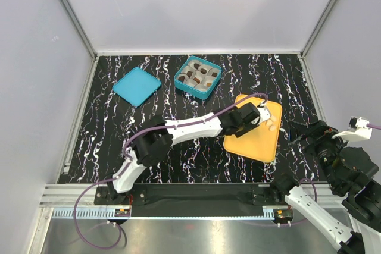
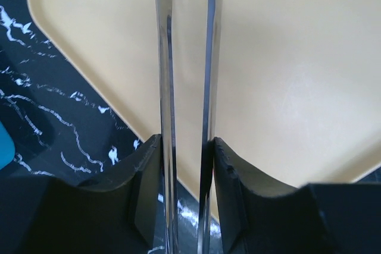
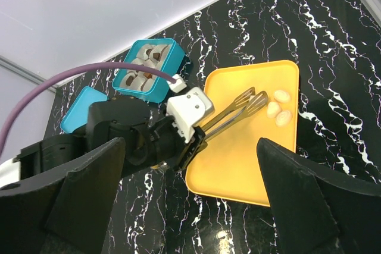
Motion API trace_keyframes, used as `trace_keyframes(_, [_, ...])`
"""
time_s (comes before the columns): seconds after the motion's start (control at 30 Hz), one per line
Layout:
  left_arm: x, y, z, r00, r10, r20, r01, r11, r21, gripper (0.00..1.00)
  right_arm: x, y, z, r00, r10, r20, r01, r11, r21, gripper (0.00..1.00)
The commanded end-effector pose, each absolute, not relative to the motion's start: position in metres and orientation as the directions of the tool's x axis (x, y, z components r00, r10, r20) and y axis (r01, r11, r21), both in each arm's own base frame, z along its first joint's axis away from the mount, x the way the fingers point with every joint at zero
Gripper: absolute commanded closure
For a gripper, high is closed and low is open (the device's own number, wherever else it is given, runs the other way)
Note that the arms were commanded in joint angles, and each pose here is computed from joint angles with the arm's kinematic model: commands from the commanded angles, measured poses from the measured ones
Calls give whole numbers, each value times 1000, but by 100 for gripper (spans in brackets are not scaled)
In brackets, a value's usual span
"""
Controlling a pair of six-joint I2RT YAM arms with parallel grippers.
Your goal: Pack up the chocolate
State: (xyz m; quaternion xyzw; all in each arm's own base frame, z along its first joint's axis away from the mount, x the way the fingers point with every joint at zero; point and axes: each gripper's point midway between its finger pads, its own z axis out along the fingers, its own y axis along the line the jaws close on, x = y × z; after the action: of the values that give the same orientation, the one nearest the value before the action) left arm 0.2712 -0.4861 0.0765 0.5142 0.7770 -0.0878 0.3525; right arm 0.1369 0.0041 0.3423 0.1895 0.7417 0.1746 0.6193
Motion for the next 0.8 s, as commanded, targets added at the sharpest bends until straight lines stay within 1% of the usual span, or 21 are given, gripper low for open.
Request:
trace_keyframes(0.0, [277,-486,143,-185,647,-740,823,513,243,60,138,3,351,-129,526,-841,56,850,523,0])
trace_keyframes(0.47, [284,-452,162,-234,634,-737,741,607,287,60,135,5,352,-134,539,-831,43,841,539,0])
trace_keyframes(0.67, [305,-422,190,-294,586,-755,660,696,284,60,136,5,355,-133,532,-836,39,846,532,0])
trace_keyframes(0.77, [321,-396,205,-329,562,-759,613,739,281,59,136,6,356,-131,534,-835,37,845,534,0])
